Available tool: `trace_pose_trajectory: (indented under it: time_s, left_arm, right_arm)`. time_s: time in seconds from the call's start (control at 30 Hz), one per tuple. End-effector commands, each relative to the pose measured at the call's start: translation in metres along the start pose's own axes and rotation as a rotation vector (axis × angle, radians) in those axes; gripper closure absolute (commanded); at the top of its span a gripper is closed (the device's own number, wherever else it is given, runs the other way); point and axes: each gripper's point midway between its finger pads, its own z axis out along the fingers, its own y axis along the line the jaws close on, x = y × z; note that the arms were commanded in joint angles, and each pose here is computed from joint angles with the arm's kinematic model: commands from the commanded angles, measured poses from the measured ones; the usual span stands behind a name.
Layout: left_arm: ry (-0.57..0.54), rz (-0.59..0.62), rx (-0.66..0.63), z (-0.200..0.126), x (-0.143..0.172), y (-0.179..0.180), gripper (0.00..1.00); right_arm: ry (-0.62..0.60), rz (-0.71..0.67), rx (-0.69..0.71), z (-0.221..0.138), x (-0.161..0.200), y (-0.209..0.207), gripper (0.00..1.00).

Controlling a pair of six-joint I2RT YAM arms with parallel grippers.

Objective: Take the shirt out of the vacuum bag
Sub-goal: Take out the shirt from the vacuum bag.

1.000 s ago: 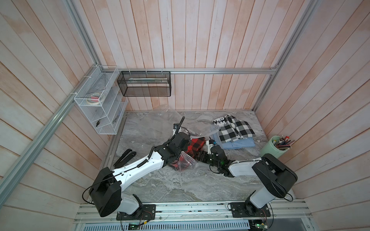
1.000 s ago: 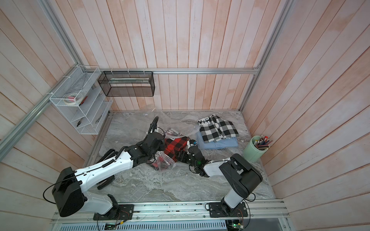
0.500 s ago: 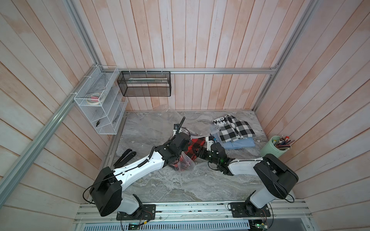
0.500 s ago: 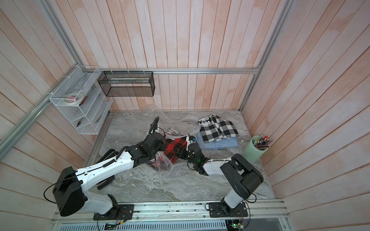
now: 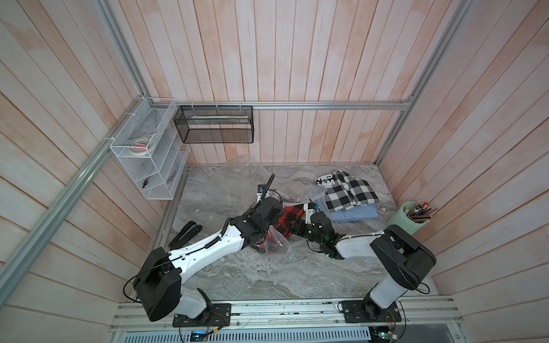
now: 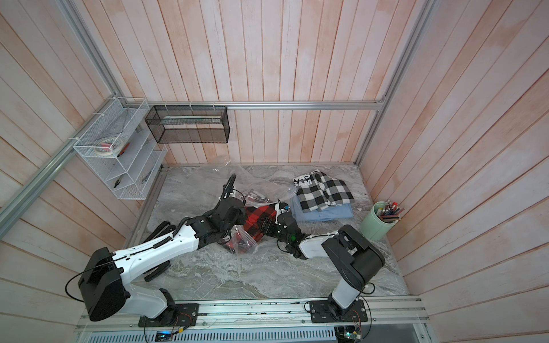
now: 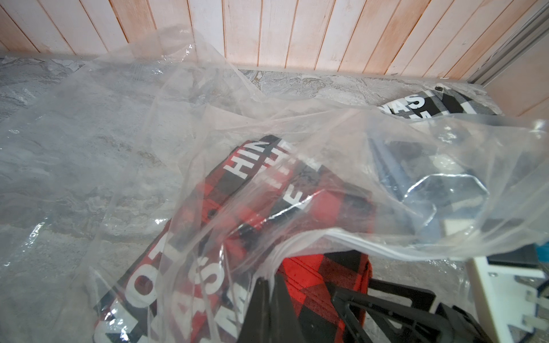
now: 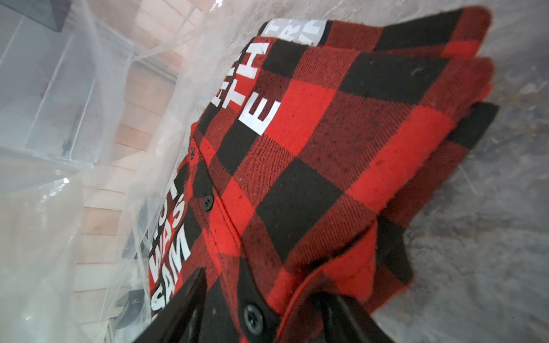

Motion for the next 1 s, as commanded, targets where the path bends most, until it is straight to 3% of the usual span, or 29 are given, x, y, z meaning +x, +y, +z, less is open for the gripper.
trace_pose_trajectory:
  time_s: [0.0, 0.13, 0.3, 0.47, 0.67, 0.97]
  left_arm:
    - [0.004, -0.010, -0.017, 0.006, 0.007, 0.002, 1.00]
    - [0.010, -0.015, -0.018, 0.007, 0.010, 0.002, 1.00]
    - [0.010, -0.018, -0.016, 0.008, 0.011, 0.002, 1.00]
    - [0.012, -0.019, -0.017, 0.009, 0.012, 0.002, 1.00]
    - [0.014, -0.023, -0.017, 0.011, 0.014, 0.002, 1.00]
    - [0.016, -0.021, -0.017, 0.014, 0.013, -0.001, 1.00]
  right_arm:
    - [-0.038, -0.016, -0.063, 0.007, -0.016, 0.023, 0.38]
    - [-0.040, -0.018, -0.086, 0.015, -0.021, 0.032, 0.38]
    - [-0.039, -0.012, -0.105, 0.024, -0.023, 0.035, 0.47]
    - [-0.044, -0.024, -0.127, 0.026, -0.028, 0.043, 0.65]
    - [-0.058, -0.049, -0.156, 0.021, -0.038, 0.056, 0.99]
    - [-0.038, -0.063, -0.202, -0.004, -0.033, 0.070, 1.00]
